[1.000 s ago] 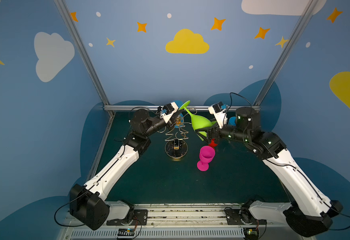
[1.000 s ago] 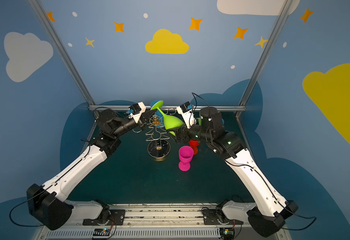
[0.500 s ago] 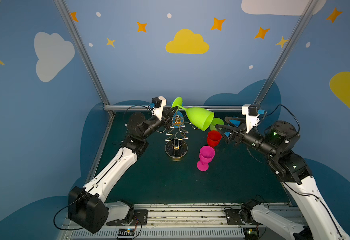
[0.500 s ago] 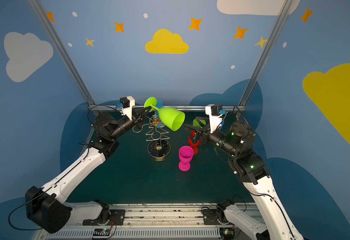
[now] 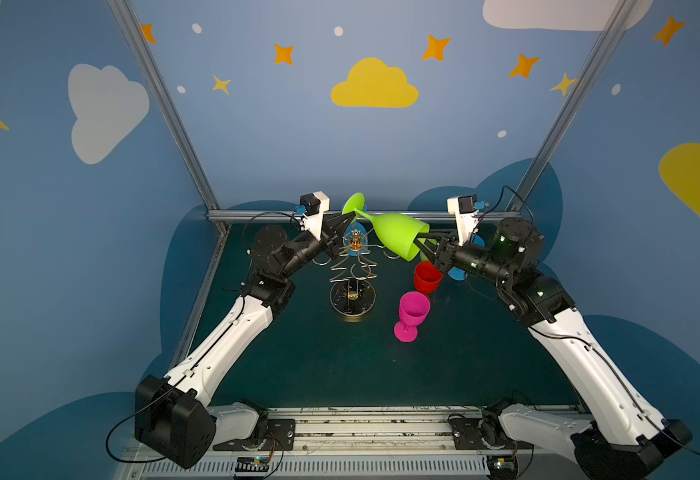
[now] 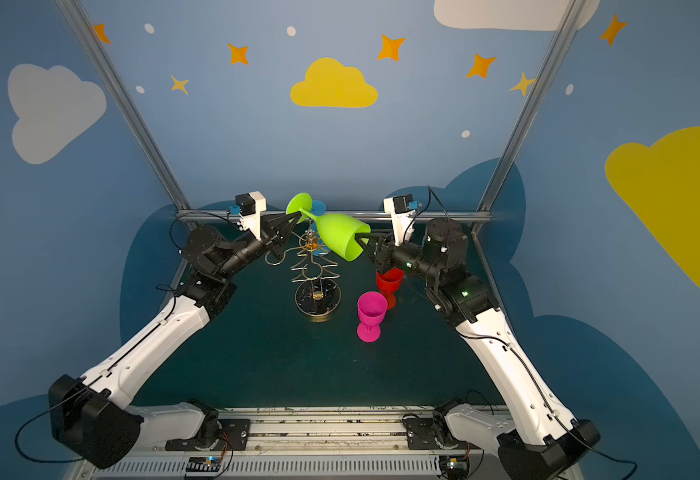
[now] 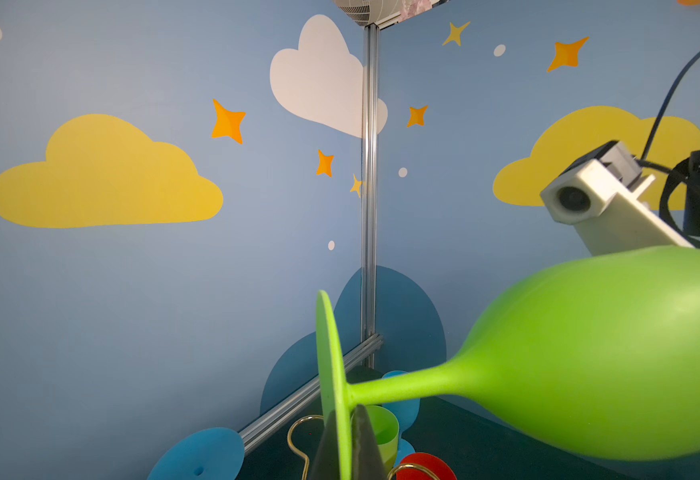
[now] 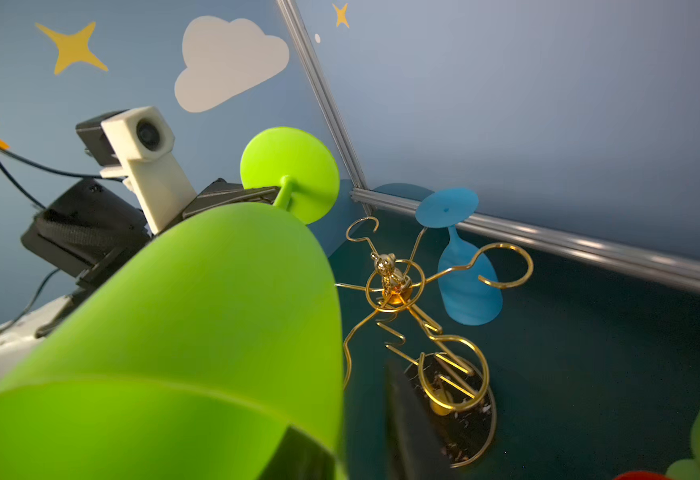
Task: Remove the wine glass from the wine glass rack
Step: 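Turn the green glass upright and lower it onto the table with the right gripper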
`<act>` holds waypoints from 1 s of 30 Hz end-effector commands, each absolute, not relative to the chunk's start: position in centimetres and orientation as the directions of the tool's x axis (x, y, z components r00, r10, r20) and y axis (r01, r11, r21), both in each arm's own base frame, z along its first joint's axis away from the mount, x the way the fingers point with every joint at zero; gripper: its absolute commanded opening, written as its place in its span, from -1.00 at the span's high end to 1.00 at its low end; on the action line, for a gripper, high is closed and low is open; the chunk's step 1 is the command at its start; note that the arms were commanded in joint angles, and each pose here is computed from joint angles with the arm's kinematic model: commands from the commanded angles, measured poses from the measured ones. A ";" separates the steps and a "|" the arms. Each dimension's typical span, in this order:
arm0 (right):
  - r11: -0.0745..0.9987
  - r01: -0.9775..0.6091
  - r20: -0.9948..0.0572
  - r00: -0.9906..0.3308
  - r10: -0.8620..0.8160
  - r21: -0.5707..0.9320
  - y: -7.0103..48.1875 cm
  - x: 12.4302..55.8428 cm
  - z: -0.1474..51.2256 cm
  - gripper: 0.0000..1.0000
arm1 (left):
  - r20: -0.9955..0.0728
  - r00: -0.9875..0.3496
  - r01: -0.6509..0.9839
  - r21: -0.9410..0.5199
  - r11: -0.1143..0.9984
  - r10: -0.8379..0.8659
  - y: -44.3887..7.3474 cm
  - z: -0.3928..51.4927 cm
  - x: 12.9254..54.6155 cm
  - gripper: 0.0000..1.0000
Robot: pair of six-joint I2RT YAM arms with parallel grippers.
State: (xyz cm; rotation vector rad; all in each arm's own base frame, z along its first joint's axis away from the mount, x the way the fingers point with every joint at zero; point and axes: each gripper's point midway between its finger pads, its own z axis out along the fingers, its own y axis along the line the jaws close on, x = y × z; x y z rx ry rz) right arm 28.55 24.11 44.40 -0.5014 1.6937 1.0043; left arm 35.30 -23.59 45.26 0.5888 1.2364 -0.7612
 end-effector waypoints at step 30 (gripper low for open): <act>0.584 -0.799 -0.975 -0.216 -0.056 0.143 19.6 19.4 46.7 1.00 | -0.880 -0.023 0.441 -0.435 0.785 -0.475 -10.2 43.7 40.9 -0.73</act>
